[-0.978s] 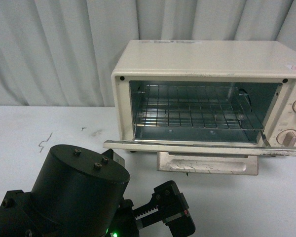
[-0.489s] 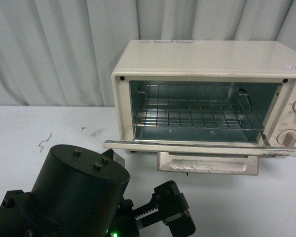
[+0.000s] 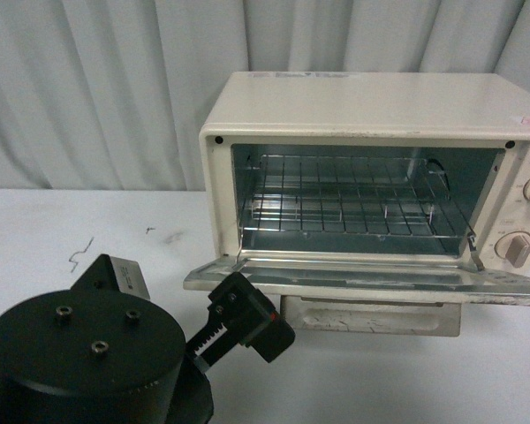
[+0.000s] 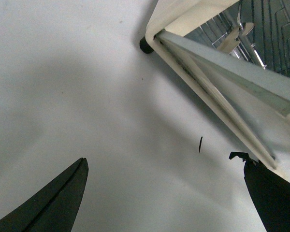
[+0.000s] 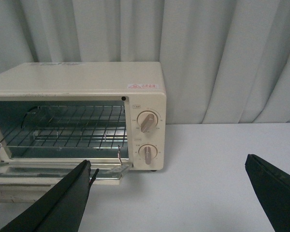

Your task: Open oven

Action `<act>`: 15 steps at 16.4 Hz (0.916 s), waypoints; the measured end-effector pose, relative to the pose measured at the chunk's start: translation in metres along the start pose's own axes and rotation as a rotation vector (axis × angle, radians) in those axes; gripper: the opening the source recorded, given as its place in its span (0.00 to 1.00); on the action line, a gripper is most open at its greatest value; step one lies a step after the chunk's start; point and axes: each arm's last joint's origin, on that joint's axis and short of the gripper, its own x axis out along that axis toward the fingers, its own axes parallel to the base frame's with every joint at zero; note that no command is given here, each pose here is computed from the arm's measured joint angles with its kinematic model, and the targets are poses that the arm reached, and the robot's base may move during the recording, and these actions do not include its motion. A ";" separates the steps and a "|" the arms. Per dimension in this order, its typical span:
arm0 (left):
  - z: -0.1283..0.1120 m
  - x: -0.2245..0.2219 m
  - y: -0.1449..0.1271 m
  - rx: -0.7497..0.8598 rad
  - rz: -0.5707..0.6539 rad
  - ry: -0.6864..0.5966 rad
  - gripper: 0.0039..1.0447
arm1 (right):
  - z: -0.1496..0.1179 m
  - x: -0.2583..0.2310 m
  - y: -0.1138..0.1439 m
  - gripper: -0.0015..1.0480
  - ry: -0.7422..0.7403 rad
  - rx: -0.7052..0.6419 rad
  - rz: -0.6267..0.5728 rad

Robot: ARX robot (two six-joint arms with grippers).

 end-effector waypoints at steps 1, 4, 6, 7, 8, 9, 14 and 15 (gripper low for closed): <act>0.005 -0.002 0.002 -0.010 -0.005 -0.010 0.94 | 0.000 0.000 0.000 0.94 0.000 0.000 0.000; 0.020 -0.007 0.018 0.000 -0.009 0.001 0.94 | 0.000 0.000 0.000 0.94 0.000 0.000 0.000; 0.031 -0.017 0.024 0.041 -0.045 0.039 0.94 | 0.000 0.000 0.000 0.94 0.000 0.000 0.000; 0.038 -0.024 0.026 0.073 -0.071 0.066 0.94 | 0.000 0.000 0.000 0.94 0.000 0.000 0.000; 0.045 -0.030 0.027 0.110 -0.096 0.089 0.94 | 0.000 0.000 0.000 0.94 0.000 0.000 0.000; 0.051 -0.035 0.031 0.145 -0.116 0.116 0.94 | 0.000 0.000 0.000 0.94 0.000 0.000 0.000; 0.102 -0.073 0.051 0.278 -0.037 0.041 0.94 | 0.000 0.000 0.000 0.94 0.000 0.000 0.000; 0.115 -0.085 0.048 0.317 -0.024 -0.012 0.94 | 0.000 0.000 0.000 0.94 0.001 0.000 0.000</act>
